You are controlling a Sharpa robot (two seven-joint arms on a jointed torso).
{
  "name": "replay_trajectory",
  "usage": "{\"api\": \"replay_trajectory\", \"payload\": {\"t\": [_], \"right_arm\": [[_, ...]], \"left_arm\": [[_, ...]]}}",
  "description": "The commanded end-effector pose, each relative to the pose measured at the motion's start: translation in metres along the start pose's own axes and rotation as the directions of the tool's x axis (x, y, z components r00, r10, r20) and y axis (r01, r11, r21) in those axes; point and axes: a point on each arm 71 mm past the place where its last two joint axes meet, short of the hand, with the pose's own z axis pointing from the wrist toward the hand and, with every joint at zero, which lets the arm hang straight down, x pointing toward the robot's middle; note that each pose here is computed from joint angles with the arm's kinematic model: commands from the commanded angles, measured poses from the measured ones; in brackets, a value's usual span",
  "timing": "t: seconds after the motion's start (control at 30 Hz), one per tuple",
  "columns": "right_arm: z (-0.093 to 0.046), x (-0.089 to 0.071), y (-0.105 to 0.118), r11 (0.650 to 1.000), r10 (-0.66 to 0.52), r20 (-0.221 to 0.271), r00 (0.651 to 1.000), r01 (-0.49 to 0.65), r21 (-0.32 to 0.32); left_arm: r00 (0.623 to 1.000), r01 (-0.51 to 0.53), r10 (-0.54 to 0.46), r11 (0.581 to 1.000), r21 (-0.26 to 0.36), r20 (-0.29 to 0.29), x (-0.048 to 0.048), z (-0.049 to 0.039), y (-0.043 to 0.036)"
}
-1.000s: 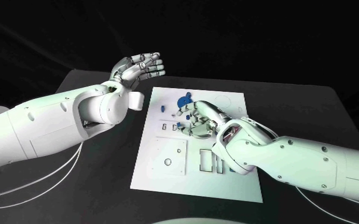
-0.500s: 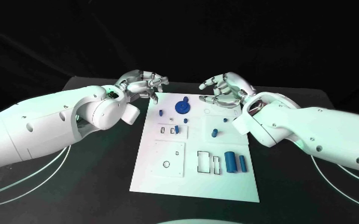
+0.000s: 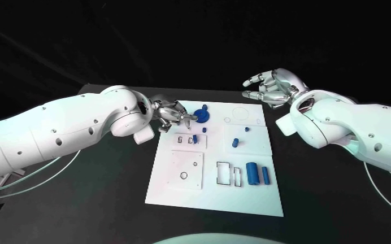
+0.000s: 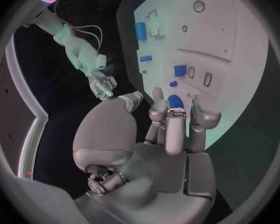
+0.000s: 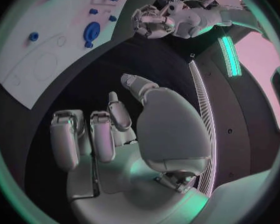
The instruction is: Assemble the parts on the task board
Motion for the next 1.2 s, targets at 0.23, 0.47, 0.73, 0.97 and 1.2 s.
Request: {"api": "replay_trajectory", "payload": {"t": [0.23, 0.47, 0.73, 0.97, 1.2], "right_arm": [[0.000, -0.004, -0.002, 1.000, 0.018, 0.004, 1.000, -0.018, 0.002], [-0.001, -0.005, -0.002, 1.000, 0.009, 0.006, 1.000, -0.009, 0.009], [-0.001, -0.005, -0.003, 1.000, 0.005, 0.006, 1.000, -0.005, 0.015], [-0.001, -0.005, -0.003, 1.000, 0.004, 0.004, 1.000, -0.004, 0.016], [-0.001, -0.005, -0.004, 1.000, 0.003, 0.002, 1.000, -0.003, 0.018]], "left_arm": [[0.968, -0.249, 0.247, 0.960, -0.130, -0.034, 0.0030, 0.0142, -0.0114], [0.952, -0.306, 0.303, 0.942, -0.137, -0.042, 0.0049, 0.0226, -0.0222], [0.939, -0.344, 0.337, 0.928, -0.143, -0.070, 0.0077, 0.0280, -0.0263], [0.932, -0.363, 0.353, 0.919, -0.152, -0.086, 0.0087, 0.0333, -0.0274], [0.925, -0.378, 0.364, 0.913, -0.156, -0.111, 0.0104, 0.0349, -0.0271]]}}
